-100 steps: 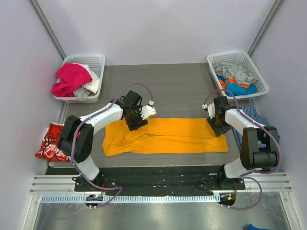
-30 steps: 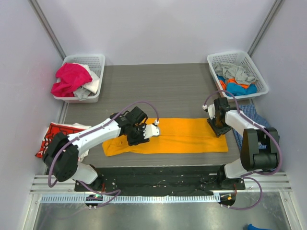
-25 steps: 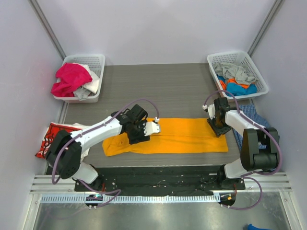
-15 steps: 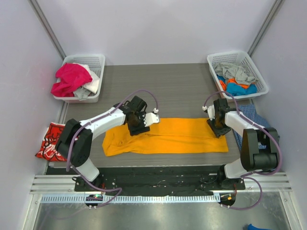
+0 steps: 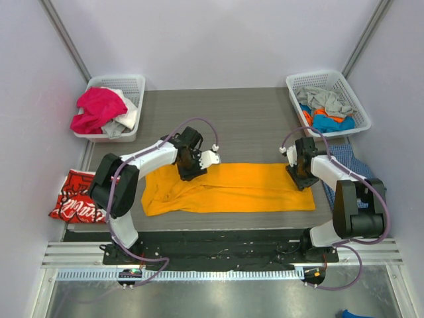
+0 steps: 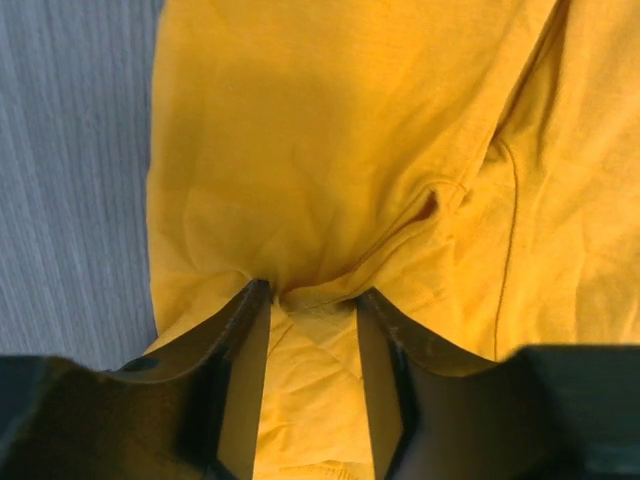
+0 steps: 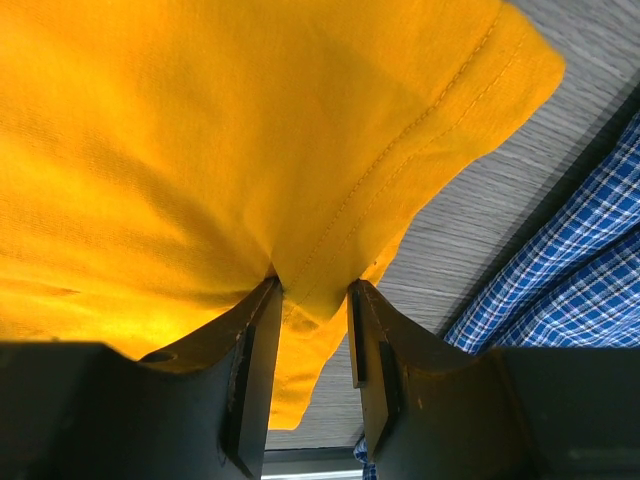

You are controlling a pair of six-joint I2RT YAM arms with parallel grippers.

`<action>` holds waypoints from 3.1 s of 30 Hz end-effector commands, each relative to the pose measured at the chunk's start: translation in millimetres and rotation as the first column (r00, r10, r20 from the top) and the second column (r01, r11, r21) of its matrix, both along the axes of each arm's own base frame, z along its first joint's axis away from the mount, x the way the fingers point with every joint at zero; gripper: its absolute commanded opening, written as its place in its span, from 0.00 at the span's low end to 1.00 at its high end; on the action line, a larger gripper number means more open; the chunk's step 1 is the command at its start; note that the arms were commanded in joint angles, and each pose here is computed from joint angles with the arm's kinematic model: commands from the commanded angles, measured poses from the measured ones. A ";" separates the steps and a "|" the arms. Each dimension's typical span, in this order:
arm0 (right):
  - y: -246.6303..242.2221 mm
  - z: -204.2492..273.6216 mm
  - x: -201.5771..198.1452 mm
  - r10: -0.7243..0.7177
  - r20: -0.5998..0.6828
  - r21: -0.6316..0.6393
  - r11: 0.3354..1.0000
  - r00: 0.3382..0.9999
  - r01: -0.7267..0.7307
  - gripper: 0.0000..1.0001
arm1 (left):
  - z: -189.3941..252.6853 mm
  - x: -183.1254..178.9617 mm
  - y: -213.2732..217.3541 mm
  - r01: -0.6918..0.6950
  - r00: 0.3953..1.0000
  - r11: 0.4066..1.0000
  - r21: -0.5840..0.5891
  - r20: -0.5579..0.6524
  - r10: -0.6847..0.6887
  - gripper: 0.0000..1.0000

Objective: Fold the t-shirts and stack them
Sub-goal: Fold the other side of the tshirt into a rectangle

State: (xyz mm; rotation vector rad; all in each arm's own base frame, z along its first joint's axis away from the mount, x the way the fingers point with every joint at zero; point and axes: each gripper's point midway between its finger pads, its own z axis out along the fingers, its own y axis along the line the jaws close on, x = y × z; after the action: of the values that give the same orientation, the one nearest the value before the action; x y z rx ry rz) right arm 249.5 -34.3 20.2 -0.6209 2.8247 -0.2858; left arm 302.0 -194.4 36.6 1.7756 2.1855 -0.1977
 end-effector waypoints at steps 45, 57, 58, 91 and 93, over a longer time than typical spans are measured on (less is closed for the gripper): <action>0.0 -7.2 -8.0 0.006 -0.017 -0.003 1.000 1.000 -0.006 0.41 | 11.0 -123.4 -13.3 0.144 0.985 0.987 0.071 -0.104 -0.136 0.17; 2.1 -12.0 -6.0 0.004 -0.027 0.008 1.000 1.000 -0.004 0.41 | 11.6 -145.0 -12.4 0.127 0.989 0.989 0.077 -0.091 -0.119 0.34; 2.4 -12.7 -5.9 0.002 -0.030 0.010 1.000 1.000 -0.001 0.41 | 15.4 -144.2 -14.8 0.126 0.990 0.990 0.069 -0.076 -0.120 0.34; 3.2 -12.3 -7.6 -0.001 -0.029 0.012 1.000 1.000 0.001 0.41 | 22.0 -124.5 34.7 0.016 0.968 0.997 0.072 0.250 -0.033 0.58; 2.8 -12.7 -7.8 -0.002 -0.029 0.012 1.000 1.000 0.003 0.41 | 17.8 -126.2 37.3 0.017 0.970 0.996 0.083 0.240 -0.037 0.57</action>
State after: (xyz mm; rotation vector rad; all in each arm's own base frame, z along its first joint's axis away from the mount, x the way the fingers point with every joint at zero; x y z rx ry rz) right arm 249.8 -33.4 18.7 -0.6241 2.8253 -0.2838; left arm 173.4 -157.3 54.9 1.8031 2.0234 0.0975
